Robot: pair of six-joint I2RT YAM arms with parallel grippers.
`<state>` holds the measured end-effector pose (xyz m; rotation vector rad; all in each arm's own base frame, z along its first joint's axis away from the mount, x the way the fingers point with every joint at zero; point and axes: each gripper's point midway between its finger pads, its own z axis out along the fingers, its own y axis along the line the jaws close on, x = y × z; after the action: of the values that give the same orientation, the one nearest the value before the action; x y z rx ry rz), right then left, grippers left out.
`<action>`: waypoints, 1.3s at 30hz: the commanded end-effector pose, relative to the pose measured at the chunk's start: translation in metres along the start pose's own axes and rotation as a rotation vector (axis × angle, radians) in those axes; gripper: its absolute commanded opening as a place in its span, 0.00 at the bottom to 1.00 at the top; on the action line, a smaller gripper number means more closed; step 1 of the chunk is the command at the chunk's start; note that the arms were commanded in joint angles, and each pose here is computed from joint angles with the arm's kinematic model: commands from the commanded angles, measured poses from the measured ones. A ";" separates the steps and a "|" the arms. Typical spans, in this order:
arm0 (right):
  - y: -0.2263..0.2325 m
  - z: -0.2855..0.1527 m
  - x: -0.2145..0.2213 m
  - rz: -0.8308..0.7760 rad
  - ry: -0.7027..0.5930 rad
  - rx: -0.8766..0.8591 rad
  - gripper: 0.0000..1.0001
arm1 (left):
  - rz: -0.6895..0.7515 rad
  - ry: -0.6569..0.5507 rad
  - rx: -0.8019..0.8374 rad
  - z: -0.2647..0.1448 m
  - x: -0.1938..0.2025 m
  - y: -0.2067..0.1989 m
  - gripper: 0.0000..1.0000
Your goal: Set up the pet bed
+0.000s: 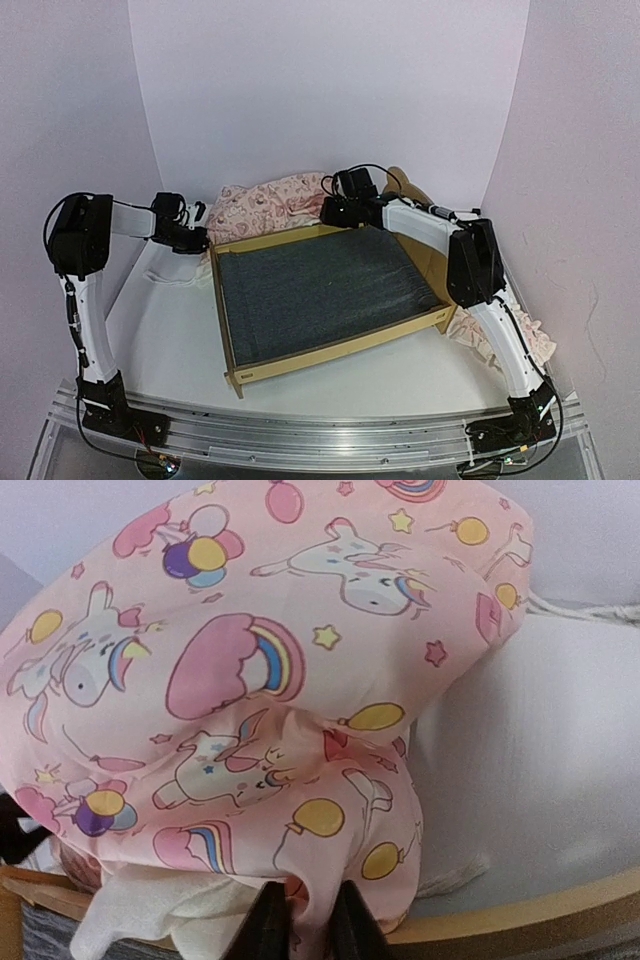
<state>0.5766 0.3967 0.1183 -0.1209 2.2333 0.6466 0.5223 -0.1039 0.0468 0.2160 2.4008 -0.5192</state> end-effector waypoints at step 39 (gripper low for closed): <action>-0.018 -0.292 0.003 -0.058 0.272 0.012 0.00 | 0.513 0.108 0.841 -0.258 0.083 -0.257 0.00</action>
<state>0.4262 0.2607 0.2569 -0.2888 2.4048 0.6362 0.2688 -0.2271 0.2288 1.0855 2.0995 -1.1539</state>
